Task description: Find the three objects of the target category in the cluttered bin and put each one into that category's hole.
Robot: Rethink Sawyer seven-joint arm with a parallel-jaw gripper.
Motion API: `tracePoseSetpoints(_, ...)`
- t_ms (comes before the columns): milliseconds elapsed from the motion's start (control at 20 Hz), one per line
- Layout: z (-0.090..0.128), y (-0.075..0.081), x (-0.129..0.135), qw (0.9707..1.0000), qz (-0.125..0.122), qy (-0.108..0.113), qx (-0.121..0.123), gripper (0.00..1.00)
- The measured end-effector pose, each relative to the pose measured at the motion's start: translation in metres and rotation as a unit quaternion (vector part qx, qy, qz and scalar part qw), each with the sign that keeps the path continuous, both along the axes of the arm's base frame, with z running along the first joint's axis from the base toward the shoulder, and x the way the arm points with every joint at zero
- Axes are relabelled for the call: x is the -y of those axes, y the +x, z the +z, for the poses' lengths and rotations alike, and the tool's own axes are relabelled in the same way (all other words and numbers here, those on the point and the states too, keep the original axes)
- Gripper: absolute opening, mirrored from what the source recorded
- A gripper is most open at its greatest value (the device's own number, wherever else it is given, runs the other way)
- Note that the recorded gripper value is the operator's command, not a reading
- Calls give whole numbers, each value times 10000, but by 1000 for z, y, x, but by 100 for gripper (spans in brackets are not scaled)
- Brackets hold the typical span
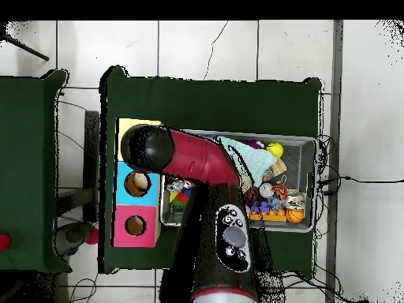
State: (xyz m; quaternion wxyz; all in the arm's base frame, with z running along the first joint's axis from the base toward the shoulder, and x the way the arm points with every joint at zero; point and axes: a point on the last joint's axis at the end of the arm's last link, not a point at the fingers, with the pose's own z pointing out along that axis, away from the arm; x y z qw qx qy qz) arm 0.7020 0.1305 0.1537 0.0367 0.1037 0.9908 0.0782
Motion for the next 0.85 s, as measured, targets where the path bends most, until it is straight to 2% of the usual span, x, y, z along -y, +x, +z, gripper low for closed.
tracePoseSetpoints(50, 18, 2, 14, 10000, -36, -71, 57, 0)
tracePoseSetpoints(100, 27, 3, 21, 9999, -59, -115, 111, 0)
tracePoseSetpoints(300, 46, 5, 40, 9992, -90, -265, 275, 0)
tracePoseSetpoints(400, 54, 5, 56, 9984, -67, -422, 377, 0)
tracePoseSetpoints(700, 46, 3, 86, 9936, 150, -916, 643, 0)
tracePoseSetpoints(750, 40, 3, 97, 9907, 232, -1094, 774, 0)
tracePoseSetpoints(850, 37, 4, 104, 9885, 280, -1206, 870, 0)
